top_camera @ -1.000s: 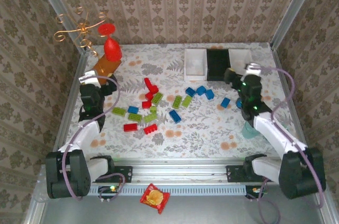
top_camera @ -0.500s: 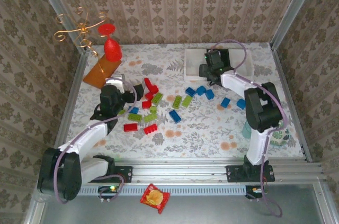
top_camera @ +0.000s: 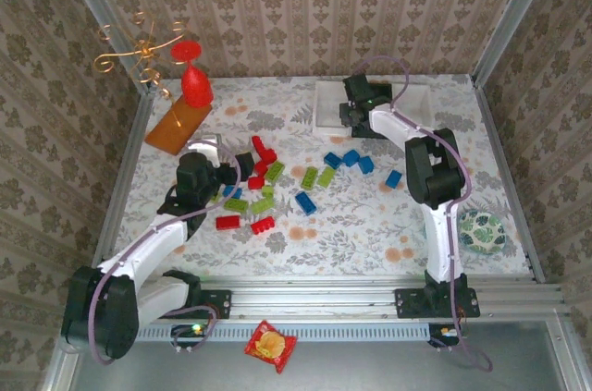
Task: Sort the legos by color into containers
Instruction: Move the container to the top-center of the table, then rotate the lego at the middle-left of the table.
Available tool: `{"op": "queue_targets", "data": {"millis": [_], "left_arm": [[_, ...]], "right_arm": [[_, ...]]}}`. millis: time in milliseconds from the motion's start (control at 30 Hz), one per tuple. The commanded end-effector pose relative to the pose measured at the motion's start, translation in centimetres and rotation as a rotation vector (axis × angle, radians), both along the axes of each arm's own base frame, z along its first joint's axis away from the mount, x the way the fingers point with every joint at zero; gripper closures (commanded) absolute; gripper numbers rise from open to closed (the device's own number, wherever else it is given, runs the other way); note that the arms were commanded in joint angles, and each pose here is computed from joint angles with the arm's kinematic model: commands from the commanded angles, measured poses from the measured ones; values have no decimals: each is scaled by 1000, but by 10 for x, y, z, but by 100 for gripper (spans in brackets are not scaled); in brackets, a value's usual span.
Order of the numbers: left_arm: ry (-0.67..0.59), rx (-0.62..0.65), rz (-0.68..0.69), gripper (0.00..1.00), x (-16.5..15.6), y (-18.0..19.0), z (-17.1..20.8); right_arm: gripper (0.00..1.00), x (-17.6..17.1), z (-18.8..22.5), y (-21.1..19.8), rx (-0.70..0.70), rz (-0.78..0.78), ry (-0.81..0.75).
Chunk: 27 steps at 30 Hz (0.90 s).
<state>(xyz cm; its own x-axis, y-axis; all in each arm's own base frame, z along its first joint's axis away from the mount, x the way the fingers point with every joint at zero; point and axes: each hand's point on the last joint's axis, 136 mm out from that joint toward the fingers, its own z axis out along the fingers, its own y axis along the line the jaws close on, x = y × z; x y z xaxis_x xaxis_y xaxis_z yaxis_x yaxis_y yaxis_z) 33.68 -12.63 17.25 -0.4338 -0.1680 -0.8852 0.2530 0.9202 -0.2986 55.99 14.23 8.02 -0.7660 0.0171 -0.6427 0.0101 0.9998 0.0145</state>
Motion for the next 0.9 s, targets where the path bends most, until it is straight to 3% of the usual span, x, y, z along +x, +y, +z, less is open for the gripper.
{"op": "queue_targets", "data": {"millis": [0, 167, 367, 500, 633, 867], "left_arm": [[13, -17, -11, 0, -4, -5, 0], [23, -13, -13, 0, -3, -9, -4], [72, 15, 10, 0, 0, -7, -12], [241, 110, 193, 0, -12, 35, -37], [478, 44, 360, 1, -51, 85, -74], [605, -31, 464, 6, -78, 107, -98]], "right_arm": [[68, -5, -3, 27, -14, 106, 38], [64, -10, 5, 46, -19, 162, 31], [30, -23, 63, 57, 80, 182, -42], [15, -66, 97, 39, 109, 155, -109], [13, -116, 96, 27, 160, 152, -122], [12, -142, 88, 37, 253, 194, -110]]}}
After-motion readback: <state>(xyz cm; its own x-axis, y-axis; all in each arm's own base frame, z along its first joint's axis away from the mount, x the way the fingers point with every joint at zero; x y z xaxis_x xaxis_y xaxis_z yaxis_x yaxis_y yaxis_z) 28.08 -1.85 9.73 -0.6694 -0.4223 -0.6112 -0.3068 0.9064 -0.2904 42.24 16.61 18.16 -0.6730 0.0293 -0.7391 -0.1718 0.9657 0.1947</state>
